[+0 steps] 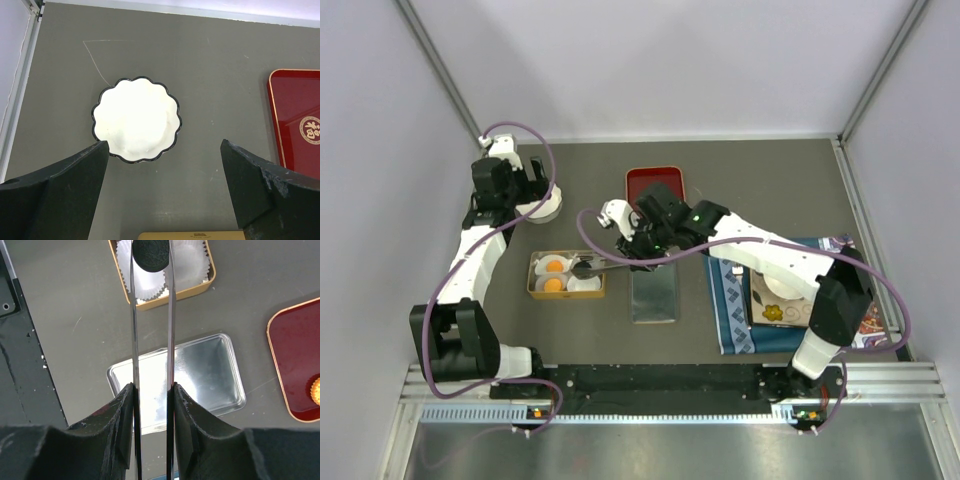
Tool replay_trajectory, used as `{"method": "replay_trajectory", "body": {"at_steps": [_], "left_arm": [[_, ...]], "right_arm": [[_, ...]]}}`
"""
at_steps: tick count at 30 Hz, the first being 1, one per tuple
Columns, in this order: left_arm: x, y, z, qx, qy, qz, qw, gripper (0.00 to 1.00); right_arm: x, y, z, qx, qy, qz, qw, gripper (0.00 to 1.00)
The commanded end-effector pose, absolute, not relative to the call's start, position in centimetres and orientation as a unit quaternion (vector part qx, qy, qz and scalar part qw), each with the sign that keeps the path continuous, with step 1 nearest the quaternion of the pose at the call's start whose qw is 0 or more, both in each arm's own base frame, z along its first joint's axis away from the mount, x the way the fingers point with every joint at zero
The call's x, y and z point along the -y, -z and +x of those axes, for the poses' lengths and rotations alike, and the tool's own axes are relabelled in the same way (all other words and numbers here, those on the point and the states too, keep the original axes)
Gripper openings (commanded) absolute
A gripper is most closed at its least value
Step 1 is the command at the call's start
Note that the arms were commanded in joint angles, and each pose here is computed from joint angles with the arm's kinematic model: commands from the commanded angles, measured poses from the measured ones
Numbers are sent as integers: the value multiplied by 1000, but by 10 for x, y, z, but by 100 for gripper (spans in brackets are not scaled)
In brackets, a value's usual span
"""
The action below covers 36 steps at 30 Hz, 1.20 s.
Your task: Pack the cookies
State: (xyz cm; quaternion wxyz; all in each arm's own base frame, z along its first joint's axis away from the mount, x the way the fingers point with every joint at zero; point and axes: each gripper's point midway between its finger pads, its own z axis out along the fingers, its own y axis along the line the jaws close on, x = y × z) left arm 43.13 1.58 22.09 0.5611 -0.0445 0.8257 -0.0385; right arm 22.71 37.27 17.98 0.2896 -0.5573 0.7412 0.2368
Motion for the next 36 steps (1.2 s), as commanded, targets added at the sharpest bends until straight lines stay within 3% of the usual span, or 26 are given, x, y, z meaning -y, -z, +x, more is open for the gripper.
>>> {"method": "replay_trajectory", "body": {"at_steps": [1,20,36], "left_arm": [[-18,-235,438,-812,38,-47,580,99],[-18,-234,437,-812,40,-47,581,99],[-18,-232,437,-812,40,-46,580,99]], "right_arm": [[-385,-198,215,-711,-261,-574,311,18],[-388,-180,209,-711,-253,-585,297,20],[-393,-175,213,-713,-249,-585,296,33]]}}
